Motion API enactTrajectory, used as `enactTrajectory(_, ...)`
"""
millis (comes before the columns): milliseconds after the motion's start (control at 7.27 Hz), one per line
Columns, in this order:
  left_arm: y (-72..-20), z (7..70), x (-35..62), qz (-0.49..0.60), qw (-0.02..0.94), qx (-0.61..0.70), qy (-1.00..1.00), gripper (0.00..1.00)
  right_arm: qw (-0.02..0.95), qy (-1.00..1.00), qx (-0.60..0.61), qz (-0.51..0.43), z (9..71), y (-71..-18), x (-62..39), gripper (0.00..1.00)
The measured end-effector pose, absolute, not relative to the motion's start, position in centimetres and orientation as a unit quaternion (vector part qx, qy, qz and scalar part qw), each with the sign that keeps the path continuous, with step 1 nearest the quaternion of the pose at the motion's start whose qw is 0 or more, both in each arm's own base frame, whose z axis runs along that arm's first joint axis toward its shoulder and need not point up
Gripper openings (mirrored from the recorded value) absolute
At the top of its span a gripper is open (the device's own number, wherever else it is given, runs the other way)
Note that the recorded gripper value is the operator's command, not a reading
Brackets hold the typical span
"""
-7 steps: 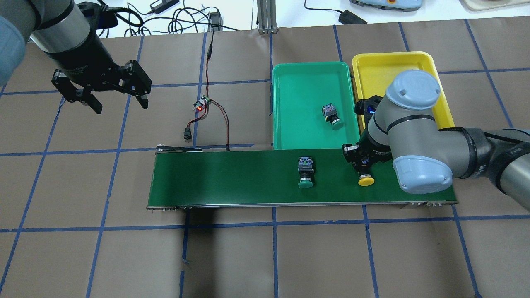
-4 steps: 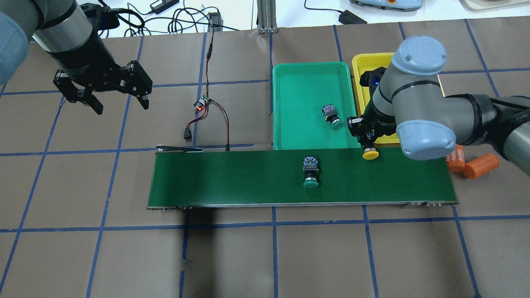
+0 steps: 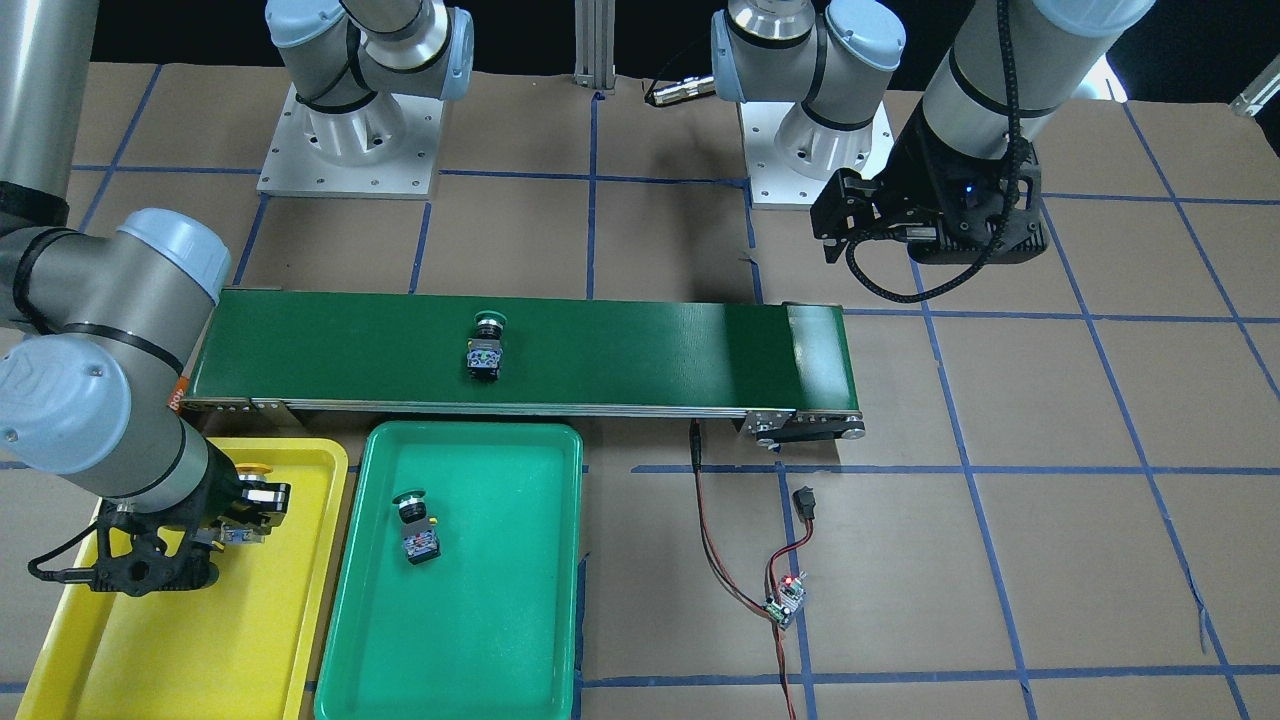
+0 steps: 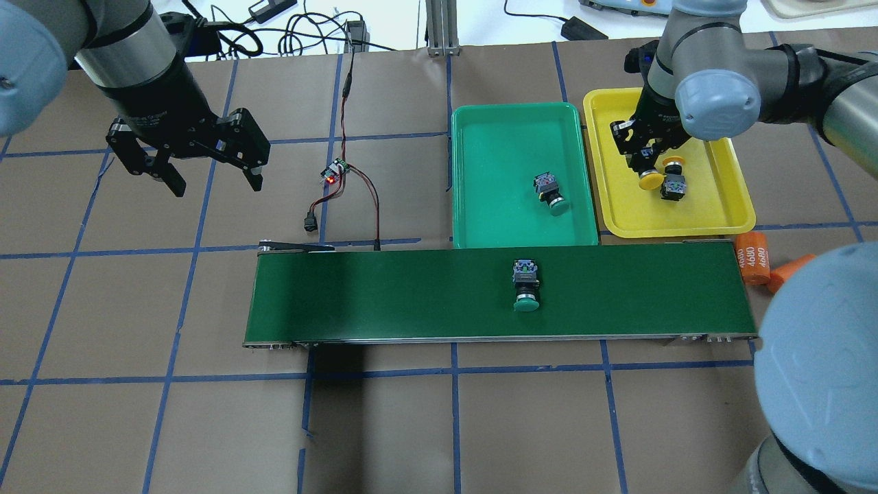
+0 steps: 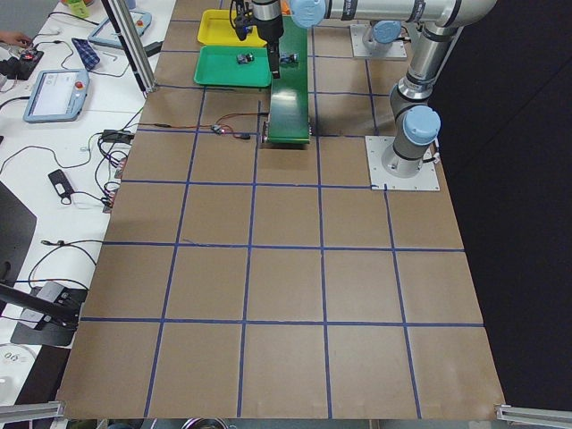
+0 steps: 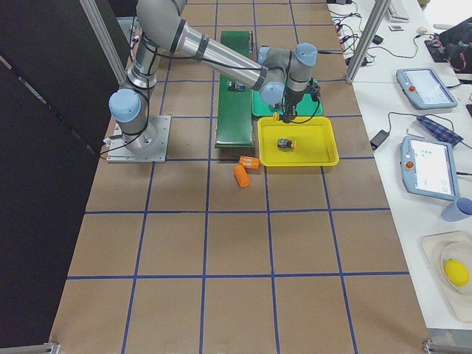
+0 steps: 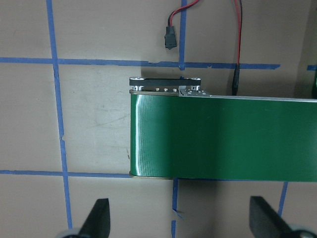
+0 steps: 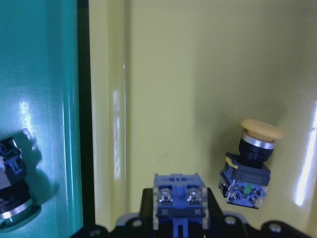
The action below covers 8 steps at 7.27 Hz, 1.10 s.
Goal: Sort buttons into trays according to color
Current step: 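Carry the yellow-capped button into the yellow tray and release it, then move the right gripper to the belt and grasp the last green-capped button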
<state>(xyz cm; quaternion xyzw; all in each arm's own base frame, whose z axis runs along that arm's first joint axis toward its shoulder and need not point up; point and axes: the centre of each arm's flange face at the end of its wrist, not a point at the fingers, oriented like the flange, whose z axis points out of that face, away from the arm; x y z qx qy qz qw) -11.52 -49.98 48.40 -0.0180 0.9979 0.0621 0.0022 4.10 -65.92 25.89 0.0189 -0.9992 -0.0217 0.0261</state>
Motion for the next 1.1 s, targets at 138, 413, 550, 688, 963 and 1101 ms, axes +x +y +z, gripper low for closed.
enactTrajectory(138, -50.2, 48.5, -11.4, 0.061, -0.001, -0.019, 0.998, 1.0, 0.025, -0.999, 0.019, -0.029, 25.7, -65.8, 4.0, 1.0)
enactTrajectory(413, -50.5, 48.4, -11.4, 0.059, -0.003, -0.017, 0.998, 1.0, 0.022, -0.999, 0.02, -0.043, 26.9, -64.8, 4.3, 1.0)
enactTrajectory(550, -50.6, 48.5, -11.4, 0.057, -0.002, -0.019, 0.998, 1.0, 0.019, -0.998, 0.017, -0.054, 28.4, -63.1, 5.3, 0.99)
enactTrajectory(688, -50.7, 48.5, -11.5, 0.055, -0.002, -0.022, 0.998, 1.0, 0.018, -0.998, 0.013, -0.06, 30.0, -60.4, 7.0, 0.95)
enactTrajectory(963, -50.8, 48.5, -11.7, 0.052, -0.006, -0.034, 0.998, 1.0, 0.019, -0.998, 0.013, -0.055, 30.0, -52.8, 9.3, 1.0)
enactTrajectory(1101, -50.8, 48.6, -12.0, 0.05, -0.01, -0.045, 0.998, 1.0, 0.02, -0.999, 0.013, -0.035, 28.6, -49.7, 9.7, 1.0)
